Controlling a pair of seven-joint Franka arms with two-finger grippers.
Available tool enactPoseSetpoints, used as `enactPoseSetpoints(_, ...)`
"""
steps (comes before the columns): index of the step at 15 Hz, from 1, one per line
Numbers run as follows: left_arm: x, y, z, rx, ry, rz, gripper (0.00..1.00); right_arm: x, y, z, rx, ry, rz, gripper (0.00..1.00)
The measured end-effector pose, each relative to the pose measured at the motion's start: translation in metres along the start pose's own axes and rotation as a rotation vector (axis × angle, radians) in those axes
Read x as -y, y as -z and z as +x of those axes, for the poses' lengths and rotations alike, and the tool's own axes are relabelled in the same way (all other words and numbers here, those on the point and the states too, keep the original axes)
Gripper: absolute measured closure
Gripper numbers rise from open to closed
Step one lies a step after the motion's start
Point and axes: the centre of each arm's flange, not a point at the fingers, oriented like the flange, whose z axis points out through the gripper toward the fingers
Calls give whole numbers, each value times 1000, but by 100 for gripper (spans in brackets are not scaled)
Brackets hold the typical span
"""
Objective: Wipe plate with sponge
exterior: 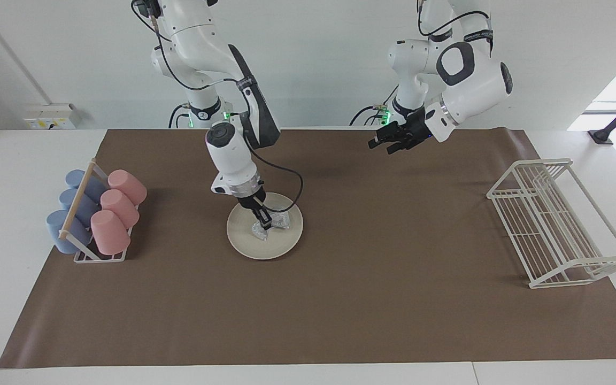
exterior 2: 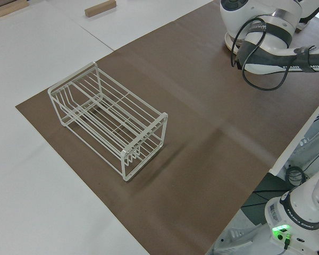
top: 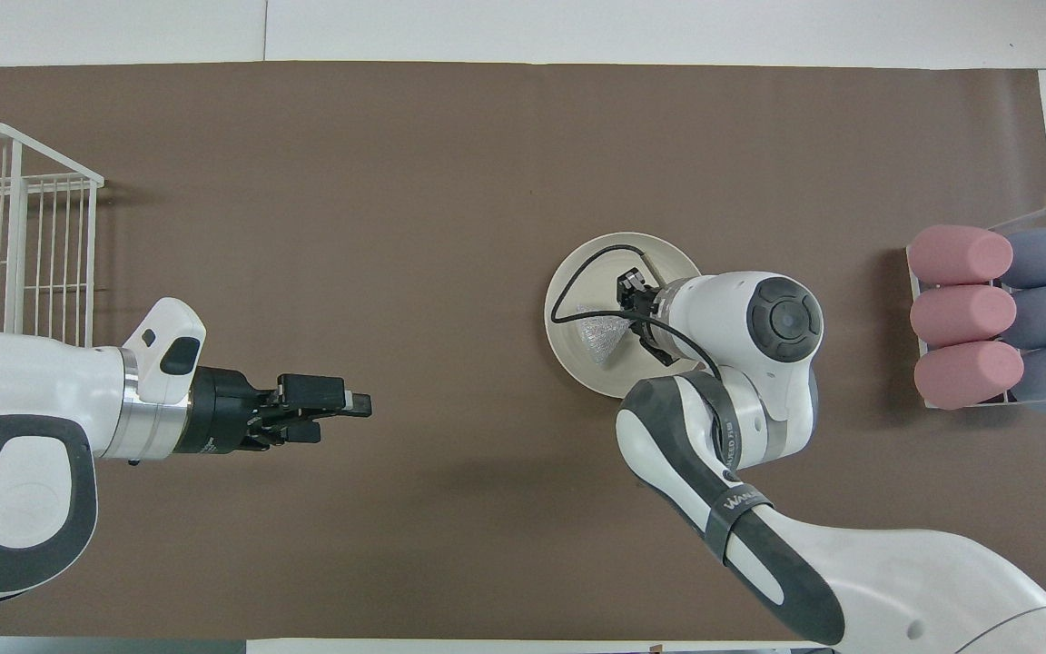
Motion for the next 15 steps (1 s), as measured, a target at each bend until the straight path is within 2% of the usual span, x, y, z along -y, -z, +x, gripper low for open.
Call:
enactPoseSetpoints(4, 0, 0, 0, -1, 0, 0, 0, -1, 1, 9, -4, 46, 3, 89)
enactPoseSetpoints(7, 0, 0, 0, -2, 1, 0, 0, -7, 8, 60, -26, 105, 10, 89)
enactPoseSetpoints(9, 0, 0, 0, -2, 1, 0, 0, -10, 10, 72, -32, 109, 10, 89)
enactPoseSetpoints(12, 0, 1, 0, -3, 2, -1, 0, -8, 8, 55, -24, 98, 8, 89)
enactPoseSetpoints(15, 0, 1, 0, -4, 9, -1, 0, -4, 3, 15, -7, 36, 2, 89)
